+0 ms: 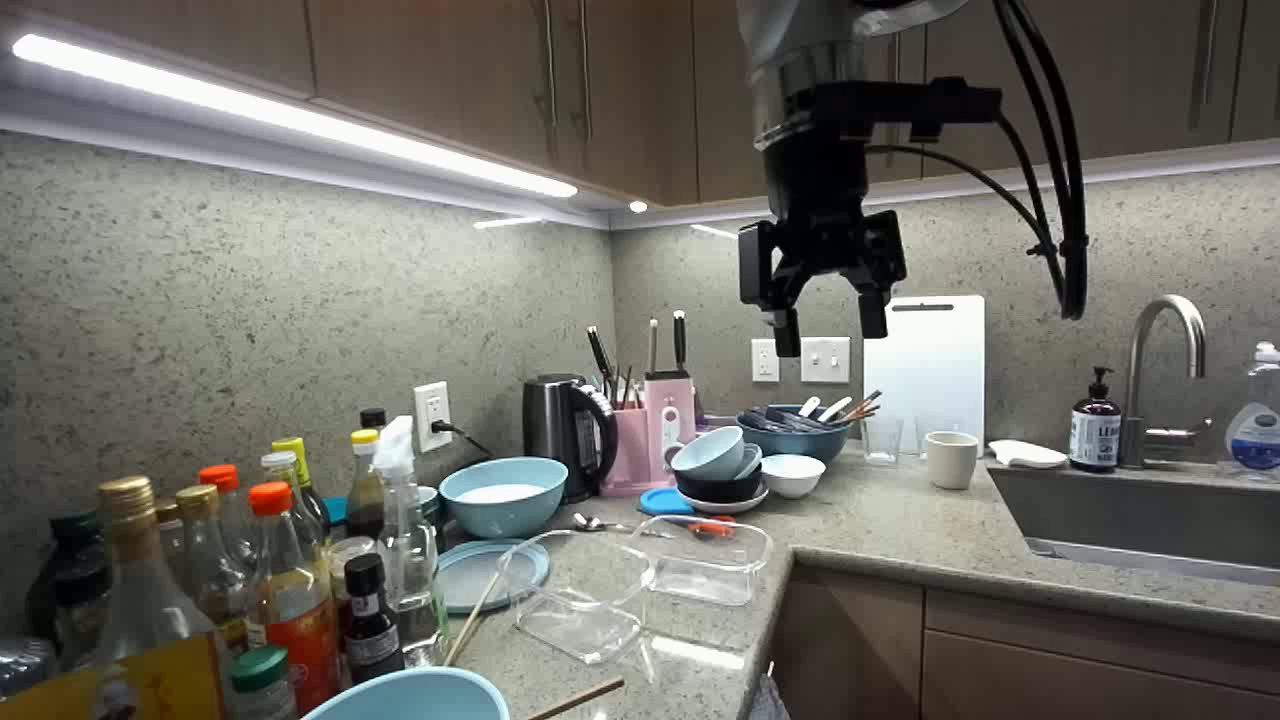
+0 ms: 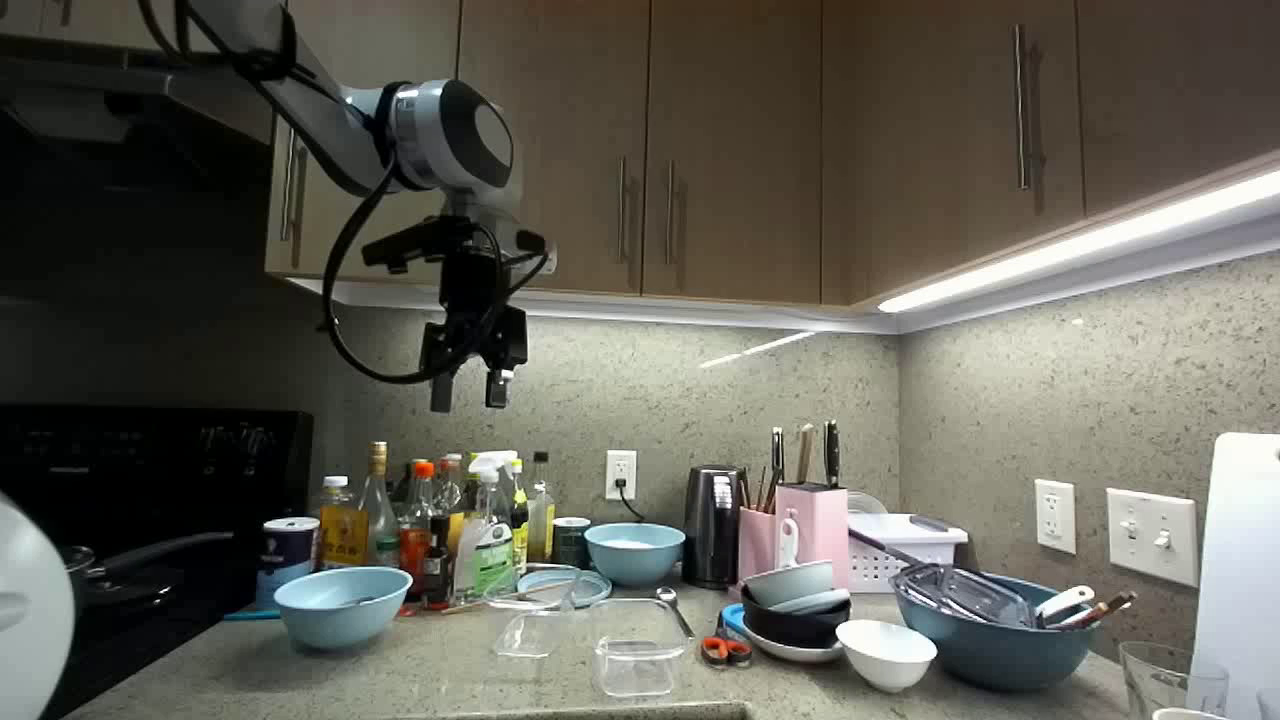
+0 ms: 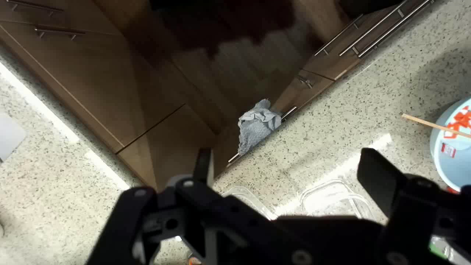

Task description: Remove the stick from the blue bowl and put it in the glass bowl

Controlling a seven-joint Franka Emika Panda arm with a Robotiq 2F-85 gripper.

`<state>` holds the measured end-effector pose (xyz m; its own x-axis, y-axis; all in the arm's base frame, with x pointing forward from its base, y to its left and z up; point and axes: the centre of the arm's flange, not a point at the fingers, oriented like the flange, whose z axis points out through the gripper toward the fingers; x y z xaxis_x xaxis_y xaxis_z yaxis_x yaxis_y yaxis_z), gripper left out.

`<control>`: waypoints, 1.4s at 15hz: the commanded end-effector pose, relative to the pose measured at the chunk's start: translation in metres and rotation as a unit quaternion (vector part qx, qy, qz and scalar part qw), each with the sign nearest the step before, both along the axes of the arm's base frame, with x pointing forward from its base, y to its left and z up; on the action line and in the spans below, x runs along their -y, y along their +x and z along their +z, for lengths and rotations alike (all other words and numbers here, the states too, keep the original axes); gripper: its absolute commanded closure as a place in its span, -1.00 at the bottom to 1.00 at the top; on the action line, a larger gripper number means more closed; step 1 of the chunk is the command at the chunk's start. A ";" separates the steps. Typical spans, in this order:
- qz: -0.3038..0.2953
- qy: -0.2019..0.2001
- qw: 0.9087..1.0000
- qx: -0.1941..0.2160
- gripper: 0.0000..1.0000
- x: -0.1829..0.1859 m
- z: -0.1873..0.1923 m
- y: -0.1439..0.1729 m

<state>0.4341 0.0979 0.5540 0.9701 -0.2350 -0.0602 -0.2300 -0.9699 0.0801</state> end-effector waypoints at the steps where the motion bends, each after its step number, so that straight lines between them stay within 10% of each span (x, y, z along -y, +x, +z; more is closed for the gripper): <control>1: 0.000 0.000 1.000 0.000 -1.00 0.000 0.000 0.000; 11: 0.064 -0.012 0.997 -0.038 -1.00 -0.036 -0.043 0.014; 19: 0.252 -0.031 0.958 -0.131 -1.00 -0.166 -0.135 -0.007; 21: 0.215 -0.022 0.968 -0.130 -1.00 -0.161 -0.136 -0.013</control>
